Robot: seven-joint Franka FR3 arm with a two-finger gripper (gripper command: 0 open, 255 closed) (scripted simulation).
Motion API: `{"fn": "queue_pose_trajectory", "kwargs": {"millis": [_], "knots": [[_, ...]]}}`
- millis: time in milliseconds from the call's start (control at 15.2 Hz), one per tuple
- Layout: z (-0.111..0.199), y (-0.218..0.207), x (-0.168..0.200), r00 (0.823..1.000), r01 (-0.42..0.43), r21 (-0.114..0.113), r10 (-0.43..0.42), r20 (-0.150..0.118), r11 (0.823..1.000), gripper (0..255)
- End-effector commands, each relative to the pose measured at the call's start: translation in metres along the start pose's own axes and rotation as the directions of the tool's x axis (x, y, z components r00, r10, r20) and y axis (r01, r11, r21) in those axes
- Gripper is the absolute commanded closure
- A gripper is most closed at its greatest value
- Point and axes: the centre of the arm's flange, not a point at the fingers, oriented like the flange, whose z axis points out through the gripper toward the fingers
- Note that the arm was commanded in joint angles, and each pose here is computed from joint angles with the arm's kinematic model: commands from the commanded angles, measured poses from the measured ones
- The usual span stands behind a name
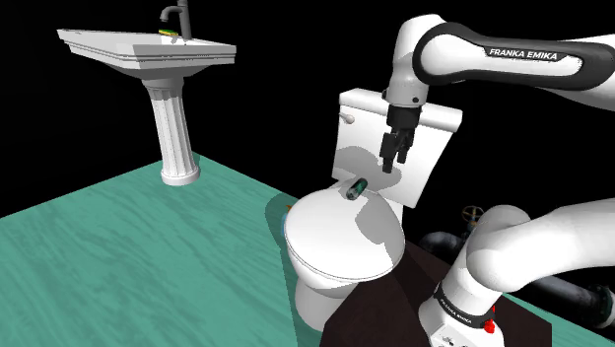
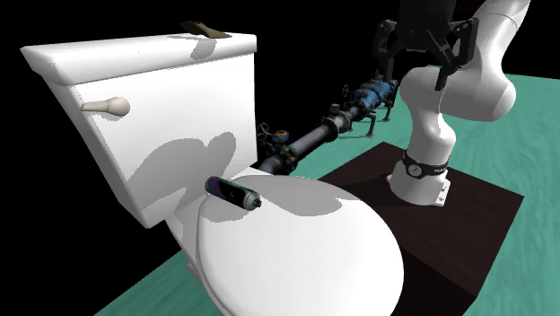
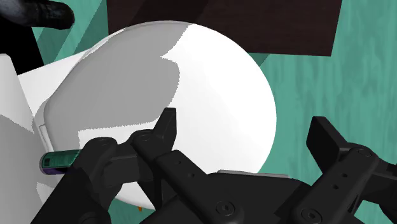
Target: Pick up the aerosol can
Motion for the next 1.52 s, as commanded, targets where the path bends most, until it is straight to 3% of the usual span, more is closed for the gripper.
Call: {"fn": "queue_pose_trajectory", "kwargs": {"millis": [0, 330, 726, 1056, 1452], "knots": [[0.000, 0.000, 0.000, 1.000, 0.000, 0.000, 0.000, 0.000, 1.000, 0], [0.030, 0.020, 0.058, 0.989, -0.149, -0.006, 0.150, 0.016, 0.989, 0], [0.066, 0.055, 0.122, 0.945, -0.324, -0.016, 0.324, 0.034, 0.946, 0], [0.098, 0.093, 0.169, 0.886, -0.461, -0.027, 0.462, 0.048, 0.887, 0], [0.136, 0.147, 0.216, 0.787, -0.612, -0.042, 0.613, 0.061, 0.790, 0]]}}
